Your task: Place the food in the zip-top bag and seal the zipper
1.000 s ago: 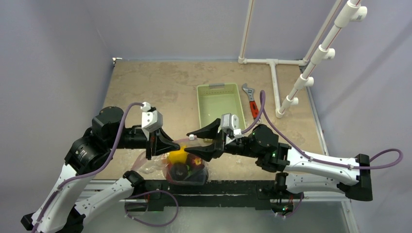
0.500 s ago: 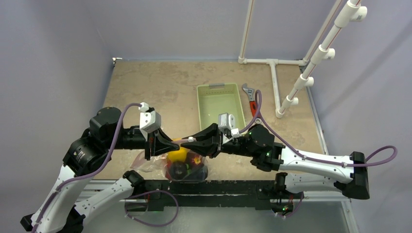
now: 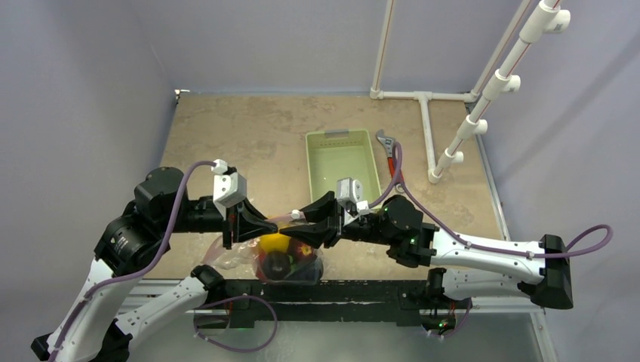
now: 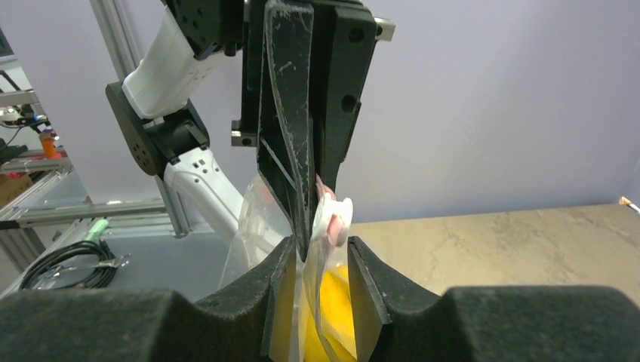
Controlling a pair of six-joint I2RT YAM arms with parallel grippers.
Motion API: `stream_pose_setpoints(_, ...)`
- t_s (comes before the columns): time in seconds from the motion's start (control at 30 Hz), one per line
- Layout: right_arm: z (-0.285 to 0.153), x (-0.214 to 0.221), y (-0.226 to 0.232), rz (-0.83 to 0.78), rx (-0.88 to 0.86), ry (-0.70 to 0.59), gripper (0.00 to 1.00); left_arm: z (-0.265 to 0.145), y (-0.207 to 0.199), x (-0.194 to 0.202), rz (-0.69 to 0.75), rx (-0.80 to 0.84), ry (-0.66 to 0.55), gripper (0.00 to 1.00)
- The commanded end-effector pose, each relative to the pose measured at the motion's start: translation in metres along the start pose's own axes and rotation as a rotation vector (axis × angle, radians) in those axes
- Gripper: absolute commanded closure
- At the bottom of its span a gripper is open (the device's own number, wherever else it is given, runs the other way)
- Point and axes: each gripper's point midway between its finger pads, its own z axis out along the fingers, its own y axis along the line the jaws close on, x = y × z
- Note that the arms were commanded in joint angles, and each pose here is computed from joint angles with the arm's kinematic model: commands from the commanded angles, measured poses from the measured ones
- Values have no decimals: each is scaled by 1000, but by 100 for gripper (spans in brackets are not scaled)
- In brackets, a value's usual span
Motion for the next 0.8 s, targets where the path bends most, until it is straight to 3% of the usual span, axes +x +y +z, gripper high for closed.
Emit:
stream_pose_setpoints(0.0, -1, -14, 8, 13, -33, -62, 69, -7, -11, -29, 87, 25, -91, 100)
stream_pose_setpoints(0.13, 0, -21, 10, 12, -46, -86, 75, -7, -12, -29, 86, 28, -91, 100)
stream_pose_setpoints(0.37, 0, -27, 15, 17, -70, -115, 76, -7, -12, -28, 86, 27, -90, 100)
stream_pose_setpoints(0.6, 4, -21, 14, 25, -70, -106, 83, -8, -13, -29, 89, 29, -95, 100)
stream_pose_setpoints(0.7, 4, -22, 14, 25, -70, -107, 89, -8, -13, -30, 89, 31, -96, 100)
stream_pose_setpoints(0.77, 5, -20, 13, 23, -68, -103, 100, -9, -13, -29, 89, 29, -97, 100)
